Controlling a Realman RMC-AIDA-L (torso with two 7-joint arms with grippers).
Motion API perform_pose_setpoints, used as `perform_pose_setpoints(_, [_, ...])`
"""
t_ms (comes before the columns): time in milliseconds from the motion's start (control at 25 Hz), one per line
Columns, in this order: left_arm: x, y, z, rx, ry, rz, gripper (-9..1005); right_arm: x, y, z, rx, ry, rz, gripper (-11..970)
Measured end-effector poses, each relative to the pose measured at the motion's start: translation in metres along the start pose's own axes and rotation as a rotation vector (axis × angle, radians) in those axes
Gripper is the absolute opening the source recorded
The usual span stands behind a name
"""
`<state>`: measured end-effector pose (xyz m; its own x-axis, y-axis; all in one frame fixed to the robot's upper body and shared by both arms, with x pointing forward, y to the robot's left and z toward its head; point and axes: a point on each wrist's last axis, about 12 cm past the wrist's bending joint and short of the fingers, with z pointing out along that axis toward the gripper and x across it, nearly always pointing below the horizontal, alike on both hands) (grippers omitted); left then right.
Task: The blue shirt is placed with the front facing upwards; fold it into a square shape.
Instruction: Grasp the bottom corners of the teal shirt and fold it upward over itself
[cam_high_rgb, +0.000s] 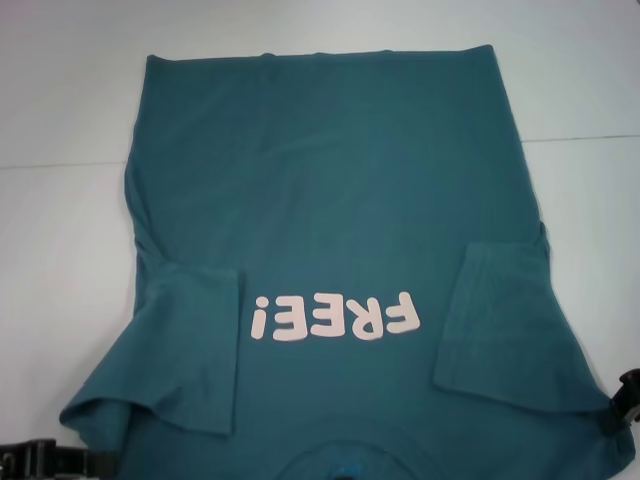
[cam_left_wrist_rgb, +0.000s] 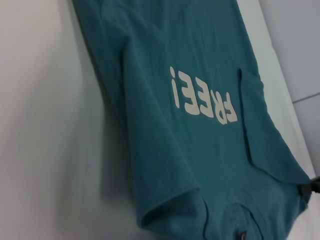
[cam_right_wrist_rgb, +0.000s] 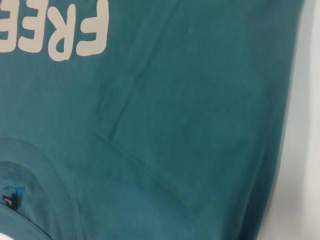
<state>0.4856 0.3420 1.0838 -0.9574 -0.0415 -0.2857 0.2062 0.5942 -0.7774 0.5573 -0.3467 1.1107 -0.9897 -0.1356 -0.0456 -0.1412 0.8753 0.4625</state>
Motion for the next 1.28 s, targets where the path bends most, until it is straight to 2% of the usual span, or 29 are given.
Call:
perform_pose_setpoints(120, [0.002, -0.001, -0.002, -0.002, 0.009, 0.001, 19, 0.001, 0.000, -0.001, -0.001, -0.002, 0.000, 28])
perform_pose_setpoints(240, [-0.004, -0.005, -0.004, 0.022, -0.032, 0.022, 18, -0.004, 0.004, -0.008, -0.036, -0.069, -0.013, 30])
perform_pose_setpoints(400, [-0.033, -0.021, -0.006, 0.081, -0.084, 0.085, 17, -0.020, 0.017, -0.025, -0.133, -0.193, -0.055, 33])
perform_pose_setpoints(600, [-0.074, -0.034, -0.005, 0.097, -0.153, 0.064, 17, -0.041, 0.024, -0.043, -0.182, -0.350, -0.050, 37])
perform_pose_setpoints(920, [-0.145, -0.049, 0.021, -0.006, -0.314, 0.014, 17, -0.066, 0.020, -0.050, -0.165, -0.576, 0.033, 43])
perform_pose_setpoints(1080, [-0.167, -0.057, 0.031, -0.053, -0.369, 0.038, 18, -0.079, 0.021, -0.052, -0.137, -0.660, 0.043, 47])
perform_pose_setpoints(1280, [-0.185, -0.061, 0.043, -0.182, -0.405, 0.120, 18, -0.092, 0.031, -0.045, -0.091, -0.686, 0.009, 51])
